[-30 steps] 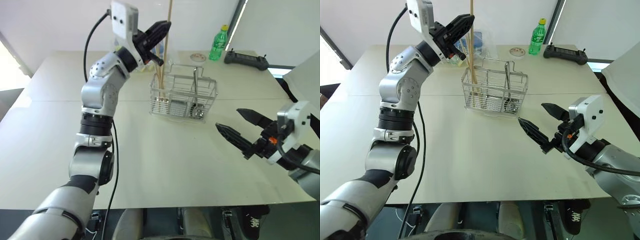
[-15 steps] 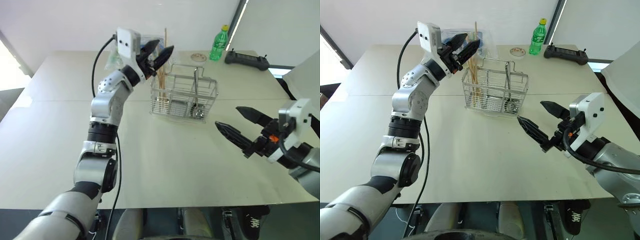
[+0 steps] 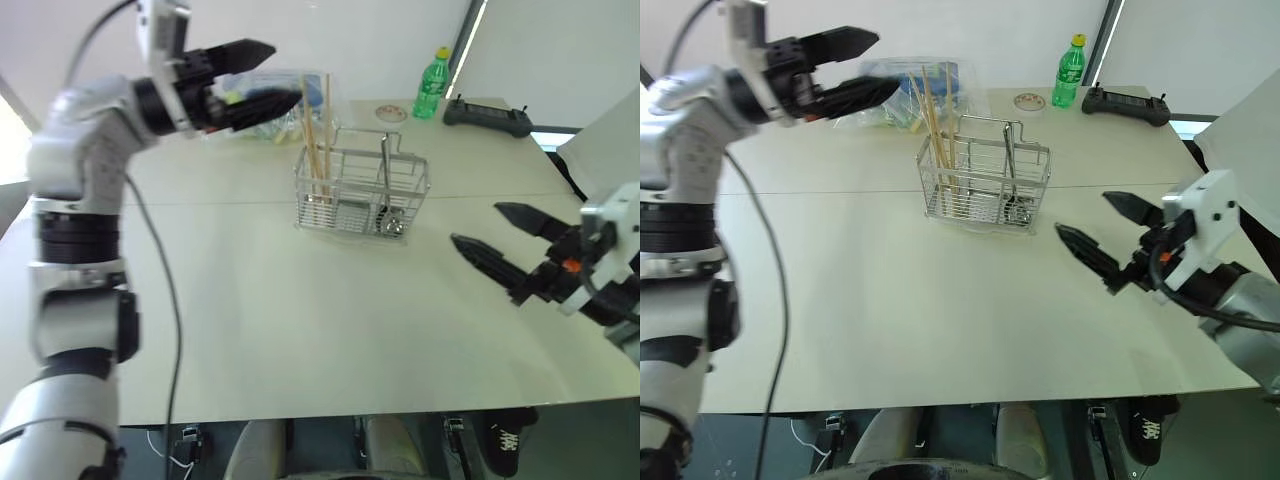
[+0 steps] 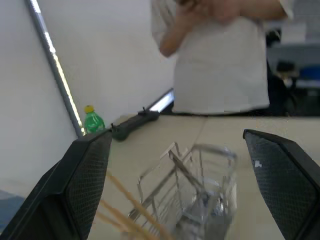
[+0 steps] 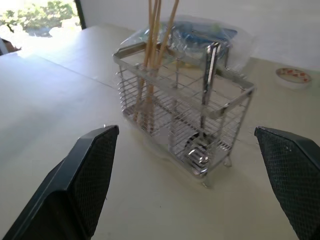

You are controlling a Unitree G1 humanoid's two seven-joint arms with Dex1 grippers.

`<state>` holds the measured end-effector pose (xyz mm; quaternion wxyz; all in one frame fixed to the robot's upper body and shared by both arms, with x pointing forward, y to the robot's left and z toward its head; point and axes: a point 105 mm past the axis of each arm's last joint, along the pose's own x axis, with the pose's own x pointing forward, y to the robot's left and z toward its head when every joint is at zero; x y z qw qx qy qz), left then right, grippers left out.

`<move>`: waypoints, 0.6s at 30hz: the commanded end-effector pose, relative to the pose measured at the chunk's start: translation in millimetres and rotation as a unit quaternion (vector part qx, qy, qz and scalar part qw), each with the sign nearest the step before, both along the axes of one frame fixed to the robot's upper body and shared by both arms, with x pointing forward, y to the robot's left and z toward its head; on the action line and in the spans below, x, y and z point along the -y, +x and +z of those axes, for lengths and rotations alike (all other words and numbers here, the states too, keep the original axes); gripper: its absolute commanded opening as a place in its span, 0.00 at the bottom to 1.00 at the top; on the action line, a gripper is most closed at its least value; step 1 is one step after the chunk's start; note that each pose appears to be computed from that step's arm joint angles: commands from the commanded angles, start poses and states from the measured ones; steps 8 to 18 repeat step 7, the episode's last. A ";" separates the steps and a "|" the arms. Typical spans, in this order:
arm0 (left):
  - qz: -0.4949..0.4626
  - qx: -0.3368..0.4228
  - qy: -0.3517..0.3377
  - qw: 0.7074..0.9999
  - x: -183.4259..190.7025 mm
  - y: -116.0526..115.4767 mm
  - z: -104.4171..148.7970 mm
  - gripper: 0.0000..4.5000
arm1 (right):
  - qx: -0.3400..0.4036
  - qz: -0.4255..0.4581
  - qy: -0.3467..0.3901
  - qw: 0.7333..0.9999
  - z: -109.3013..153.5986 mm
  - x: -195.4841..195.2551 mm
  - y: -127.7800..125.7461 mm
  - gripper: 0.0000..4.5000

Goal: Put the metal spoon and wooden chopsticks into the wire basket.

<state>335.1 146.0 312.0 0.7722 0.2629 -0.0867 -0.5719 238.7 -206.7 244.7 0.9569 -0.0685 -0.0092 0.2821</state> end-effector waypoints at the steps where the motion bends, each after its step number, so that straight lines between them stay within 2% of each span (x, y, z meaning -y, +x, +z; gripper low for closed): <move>1: -0.026 -0.016 0.202 0.979 -29.9 -9.3 -51.1 0.98 | 0.024 -0.009 -0.010 1.000 15.9 13.3 -0.6 1.00; 3: -0.018 -0.025 0.216 0.976 -38.4 -6.9 -54.4 0.98 | 0.022 -0.011 -0.016 1.000 15.6 16.4 0.6 1.00; 18: -0.024 -0.014 0.203 0.979 -33.8 -3.5 -52.6 0.98 | 0.019 -0.005 -0.019 1.000 12.8 15.9 3.2 1.00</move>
